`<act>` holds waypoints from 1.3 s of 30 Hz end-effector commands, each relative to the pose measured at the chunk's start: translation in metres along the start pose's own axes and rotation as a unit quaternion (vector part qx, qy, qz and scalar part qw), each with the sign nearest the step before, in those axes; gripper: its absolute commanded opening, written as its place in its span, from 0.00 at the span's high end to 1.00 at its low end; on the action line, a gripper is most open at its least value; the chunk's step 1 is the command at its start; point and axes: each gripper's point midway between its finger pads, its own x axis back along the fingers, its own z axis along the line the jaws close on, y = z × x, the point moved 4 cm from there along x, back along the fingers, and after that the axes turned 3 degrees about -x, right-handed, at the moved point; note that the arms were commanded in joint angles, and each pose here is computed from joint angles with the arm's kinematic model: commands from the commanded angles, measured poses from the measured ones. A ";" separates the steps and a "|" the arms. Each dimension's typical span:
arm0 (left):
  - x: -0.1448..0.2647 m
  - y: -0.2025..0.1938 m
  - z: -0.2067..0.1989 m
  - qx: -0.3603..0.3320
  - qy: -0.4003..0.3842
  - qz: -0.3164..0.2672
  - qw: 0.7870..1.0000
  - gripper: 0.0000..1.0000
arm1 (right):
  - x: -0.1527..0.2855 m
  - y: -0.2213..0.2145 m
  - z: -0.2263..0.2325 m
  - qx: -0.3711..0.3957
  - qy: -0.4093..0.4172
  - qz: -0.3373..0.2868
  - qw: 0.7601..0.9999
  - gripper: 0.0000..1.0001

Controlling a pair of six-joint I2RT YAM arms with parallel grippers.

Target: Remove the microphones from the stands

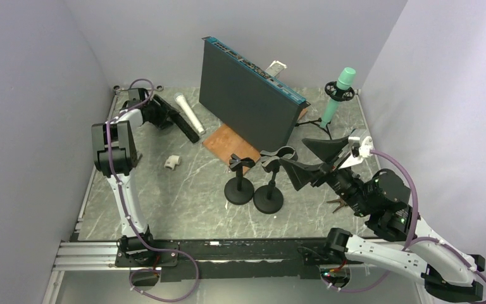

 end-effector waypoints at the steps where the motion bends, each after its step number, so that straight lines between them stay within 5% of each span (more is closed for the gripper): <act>1: 0.006 0.014 -0.025 -0.024 -0.050 -0.016 0.998 0.28 | 0.000 0.007 -0.014 -0.016 -0.064 -0.001 0.998 0.00; 3: 0.010 0.015 -0.029 -0.031 -0.053 -0.014 0.998 0.03 | -0.001 0.005 -0.017 -0.015 -0.079 0.004 0.997 0.00; 4: 0.012 0.015 -0.032 -0.035 -0.055 -0.013 0.998 0.01 | -0.002 0.004 -0.019 -0.016 -0.084 0.005 0.996 0.00; 14: 0.078 -0.010 -0.056 -0.033 -0.107 -0.030 0.993 0.01 | -0.002 -0.012 -0.030 -0.008 -0.128 0.042 0.991 0.00; 20: 0.149 -0.058 -0.090 -0.111 -0.181 -0.043 0.976 0.01 | 0.006 -0.021 -0.047 -0.019 -0.219 0.101 0.970 0.00; 24: 0.211 -0.114 -0.122 -0.197 -0.254 -0.043 0.946 0.01 | 0.015 -0.032 -0.055 -0.033 -0.274 0.145 0.950 0.00; 32: 0.300 -0.251 -0.178 -0.337 -0.417 0.028 0.844 0.01 | 0.016 -0.039 -0.043 -0.090 -0.252 0.158 0.951 0.00; 39: 0.329 -0.309 -0.198 -0.370 -0.465 0.066 0.802 0.01 | 0.007 -0.048 -0.047 -0.092 -0.287 0.169 0.938 0.08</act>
